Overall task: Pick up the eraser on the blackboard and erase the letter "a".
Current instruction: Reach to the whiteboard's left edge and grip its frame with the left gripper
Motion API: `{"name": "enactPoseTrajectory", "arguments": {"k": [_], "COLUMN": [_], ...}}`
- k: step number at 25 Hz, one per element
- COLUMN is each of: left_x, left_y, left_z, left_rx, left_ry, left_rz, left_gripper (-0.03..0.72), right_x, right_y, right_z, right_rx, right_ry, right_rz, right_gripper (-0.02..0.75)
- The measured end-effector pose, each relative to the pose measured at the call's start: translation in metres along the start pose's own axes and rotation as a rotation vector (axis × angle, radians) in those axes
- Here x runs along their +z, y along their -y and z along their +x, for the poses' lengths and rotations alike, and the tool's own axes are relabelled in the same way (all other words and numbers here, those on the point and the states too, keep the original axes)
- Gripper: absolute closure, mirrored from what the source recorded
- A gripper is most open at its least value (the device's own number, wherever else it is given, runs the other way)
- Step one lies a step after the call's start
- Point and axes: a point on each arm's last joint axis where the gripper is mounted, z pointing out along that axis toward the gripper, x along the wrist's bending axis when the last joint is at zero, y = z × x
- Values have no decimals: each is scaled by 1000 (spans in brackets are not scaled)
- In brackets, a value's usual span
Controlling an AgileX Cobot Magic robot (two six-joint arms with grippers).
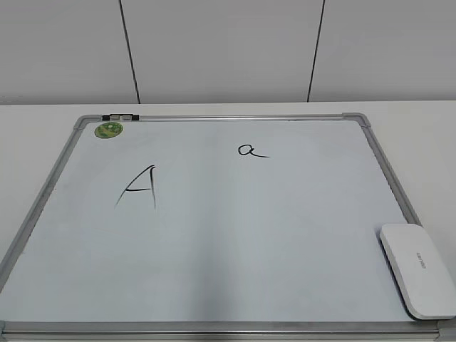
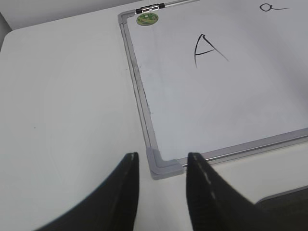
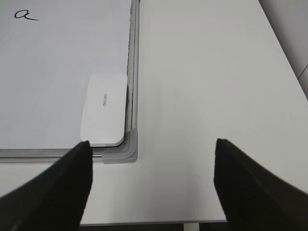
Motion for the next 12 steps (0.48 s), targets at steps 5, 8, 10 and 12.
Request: {"name": "enactPoseTrajectory", "arguments": {"k": [5,8,10,12], "left_x": [0,0,0,0], "left_y": [0,0,0,0], "left_z": [0,0,0,0], "left_rx": [0,0,0,0], "left_ry": [0,0,0,0], "left_rz": [0,0,0,0], "left_gripper": [446,446,446,446], "right_x": [0,0,0,0], "right_y": [0,0,0,0], "right_z": [0,0,0,0], "right_rx": [0,0,0,0], "right_ry": [0,0,0,0], "right_rz": [0,0,0,0], "right_gripper": [151,151,151,151]}}
